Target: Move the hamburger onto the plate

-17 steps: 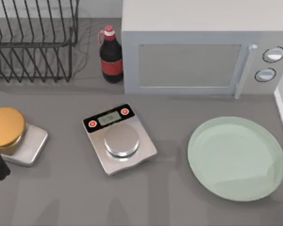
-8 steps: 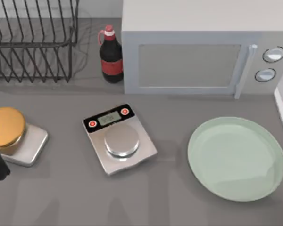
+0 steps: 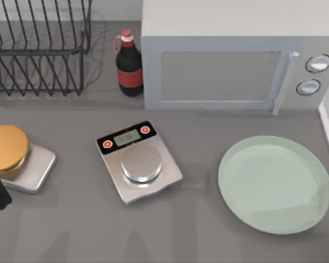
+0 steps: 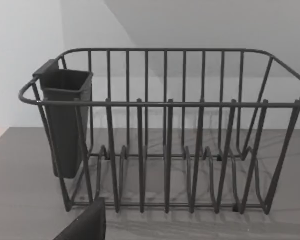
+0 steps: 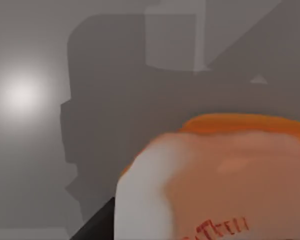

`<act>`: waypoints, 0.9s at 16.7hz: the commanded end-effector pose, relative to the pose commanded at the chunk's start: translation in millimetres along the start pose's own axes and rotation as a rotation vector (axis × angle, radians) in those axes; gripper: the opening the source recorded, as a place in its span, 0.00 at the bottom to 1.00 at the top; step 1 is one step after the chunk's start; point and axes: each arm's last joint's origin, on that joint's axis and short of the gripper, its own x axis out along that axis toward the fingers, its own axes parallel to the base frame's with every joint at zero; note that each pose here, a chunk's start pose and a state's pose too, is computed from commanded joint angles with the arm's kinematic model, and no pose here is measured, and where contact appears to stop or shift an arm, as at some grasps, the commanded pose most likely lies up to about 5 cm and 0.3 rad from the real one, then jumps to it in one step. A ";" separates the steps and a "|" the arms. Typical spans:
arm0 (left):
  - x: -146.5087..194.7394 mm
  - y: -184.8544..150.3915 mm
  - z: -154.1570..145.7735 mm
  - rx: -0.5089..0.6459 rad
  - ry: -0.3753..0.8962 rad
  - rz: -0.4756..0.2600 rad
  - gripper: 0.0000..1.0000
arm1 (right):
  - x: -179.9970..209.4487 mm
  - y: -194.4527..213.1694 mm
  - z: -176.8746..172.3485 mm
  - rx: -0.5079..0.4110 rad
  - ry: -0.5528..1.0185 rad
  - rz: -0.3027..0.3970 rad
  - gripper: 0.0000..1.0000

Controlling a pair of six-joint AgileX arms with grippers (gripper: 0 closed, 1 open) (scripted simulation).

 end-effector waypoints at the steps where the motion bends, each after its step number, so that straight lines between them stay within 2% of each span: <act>1: 0.0 0.0 0.0 0.000 0.000 0.000 1.00 | 0.0 0.0 0.0 0.000 0.000 0.000 0.00; 2: 0.0 0.0 0.0 0.000 0.000 0.000 1.00 | -22.3 -1.2 1.3 0.014 -0.017 -0.001 0.00; 6: 0.0 0.0 0.0 0.000 0.000 0.000 1.00 | -38.8 -5.5 5.3 0.006 -0.022 -0.006 0.00; 11: 0.0 0.0 0.0 0.000 0.000 0.000 1.00 | -90.7 -4.8 3.8 0.010 0.002 0.021 0.00; 15: 0.0 0.0 0.0 0.000 0.000 0.000 1.00 | -121.5 -1.3 0.6 0.014 -0.016 0.000 0.00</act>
